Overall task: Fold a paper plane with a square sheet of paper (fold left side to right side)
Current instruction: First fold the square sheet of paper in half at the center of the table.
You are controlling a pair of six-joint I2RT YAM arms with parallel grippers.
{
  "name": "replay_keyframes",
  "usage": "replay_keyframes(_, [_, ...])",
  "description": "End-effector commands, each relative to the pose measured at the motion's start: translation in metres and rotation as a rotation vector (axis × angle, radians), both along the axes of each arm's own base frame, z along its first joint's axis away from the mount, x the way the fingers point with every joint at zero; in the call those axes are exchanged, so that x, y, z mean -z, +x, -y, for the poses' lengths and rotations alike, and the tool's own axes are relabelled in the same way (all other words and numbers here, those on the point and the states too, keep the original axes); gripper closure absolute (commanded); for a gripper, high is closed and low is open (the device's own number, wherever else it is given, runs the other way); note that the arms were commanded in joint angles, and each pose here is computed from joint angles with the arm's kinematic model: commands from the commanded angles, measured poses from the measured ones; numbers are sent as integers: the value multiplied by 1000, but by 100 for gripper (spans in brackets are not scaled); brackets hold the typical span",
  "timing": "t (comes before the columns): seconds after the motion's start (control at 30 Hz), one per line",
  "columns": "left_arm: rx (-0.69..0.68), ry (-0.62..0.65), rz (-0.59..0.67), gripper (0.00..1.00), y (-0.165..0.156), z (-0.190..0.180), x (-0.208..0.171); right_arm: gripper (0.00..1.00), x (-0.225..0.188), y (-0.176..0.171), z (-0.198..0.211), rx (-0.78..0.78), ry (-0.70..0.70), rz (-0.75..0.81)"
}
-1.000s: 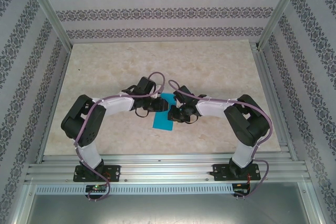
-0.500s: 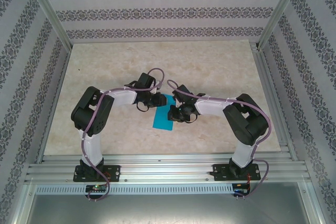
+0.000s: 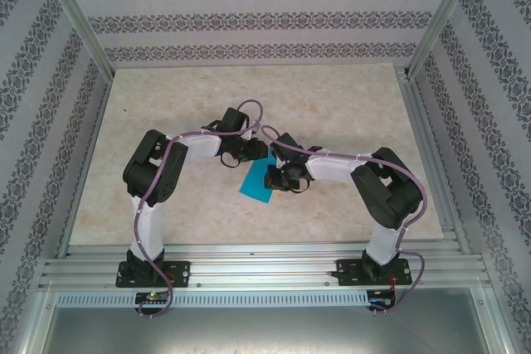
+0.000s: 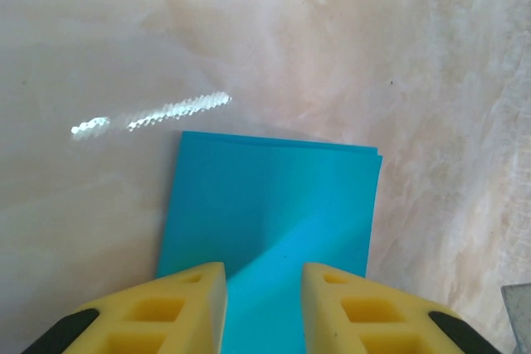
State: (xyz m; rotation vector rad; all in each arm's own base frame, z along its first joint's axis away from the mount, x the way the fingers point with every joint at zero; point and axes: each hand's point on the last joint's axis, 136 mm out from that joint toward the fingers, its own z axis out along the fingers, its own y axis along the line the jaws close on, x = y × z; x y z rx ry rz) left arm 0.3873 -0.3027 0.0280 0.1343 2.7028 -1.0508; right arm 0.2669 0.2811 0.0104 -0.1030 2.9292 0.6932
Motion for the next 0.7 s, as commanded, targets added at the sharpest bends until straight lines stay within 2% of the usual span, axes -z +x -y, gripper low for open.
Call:
replay_keyframes(0.0, [-87,57,71,67,39,-22,18,83,40,-34,37,-17,-193,-118])
replay_keyframes(0.43, [-101,-31,100,64,79,-6,2,83,41,-35,34,-20,-188,-124])
replay_keyframes(0.53, [-123,-45,123,64,84,-15,-12,83,39,-33,31,-19,-179,-120])
replay_keyframes(0.67, [-168,-40,160,64,71,-49,-36,82,36,-29,26,-17,-158,-111])
